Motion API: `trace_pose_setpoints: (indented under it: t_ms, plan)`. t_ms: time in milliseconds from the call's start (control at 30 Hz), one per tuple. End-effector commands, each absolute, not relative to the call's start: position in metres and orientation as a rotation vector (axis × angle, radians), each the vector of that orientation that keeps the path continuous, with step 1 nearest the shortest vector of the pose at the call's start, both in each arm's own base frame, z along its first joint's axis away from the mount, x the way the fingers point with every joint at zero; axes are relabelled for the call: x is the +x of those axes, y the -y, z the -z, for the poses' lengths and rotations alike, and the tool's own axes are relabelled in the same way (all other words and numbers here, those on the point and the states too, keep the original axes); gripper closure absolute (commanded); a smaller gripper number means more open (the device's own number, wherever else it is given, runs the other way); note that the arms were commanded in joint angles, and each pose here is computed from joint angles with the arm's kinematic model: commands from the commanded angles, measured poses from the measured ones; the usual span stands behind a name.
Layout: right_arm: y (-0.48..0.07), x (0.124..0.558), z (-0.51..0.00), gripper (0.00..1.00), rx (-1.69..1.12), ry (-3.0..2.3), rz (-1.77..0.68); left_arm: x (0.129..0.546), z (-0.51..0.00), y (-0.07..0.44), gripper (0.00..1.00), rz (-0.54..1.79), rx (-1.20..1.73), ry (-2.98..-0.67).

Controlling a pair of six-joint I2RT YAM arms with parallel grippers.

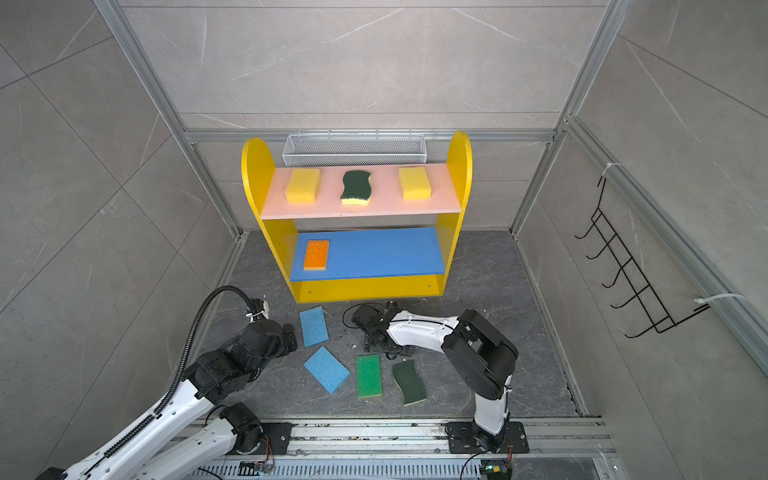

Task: Place and organize the cleaning sponges onto the shelf
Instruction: 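Draw the left gripper back while the right gripper grasps the large blue sponge, then lift the blue sponge with the right gripper and carry it over the blue shelf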

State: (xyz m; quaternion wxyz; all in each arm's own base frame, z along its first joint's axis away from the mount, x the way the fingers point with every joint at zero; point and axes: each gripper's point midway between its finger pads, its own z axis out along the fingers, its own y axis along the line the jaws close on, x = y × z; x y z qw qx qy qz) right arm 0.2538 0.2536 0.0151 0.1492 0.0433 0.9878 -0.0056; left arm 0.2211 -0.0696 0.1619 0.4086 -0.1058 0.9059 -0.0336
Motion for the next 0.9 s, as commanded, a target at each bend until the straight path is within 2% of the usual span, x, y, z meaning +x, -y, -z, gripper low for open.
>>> trace_pose_setpoints:
  t_ms: [0, 500, 867]
  plan:
    - [-0.244, 0.250, -0.002, 0.02, 0.115, -2.855, 0.108, 0.223, -0.162, 0.073, 0.13, 0.123, -0.298, -2.268]
    - [-0.227, 0.250, -0.010, 0.27, 0.089, -2.797, 0.141, 0.222, -0.164, 0.070, 0.13, 0.127, -0.331, -2.262]
    - [-0.219, 0.255, -0.056, 0.29, 0.001, -2.696, 0.100, 0.216, -0.167, 0.064, 0.13, 0.136, -0.353, -2.245]
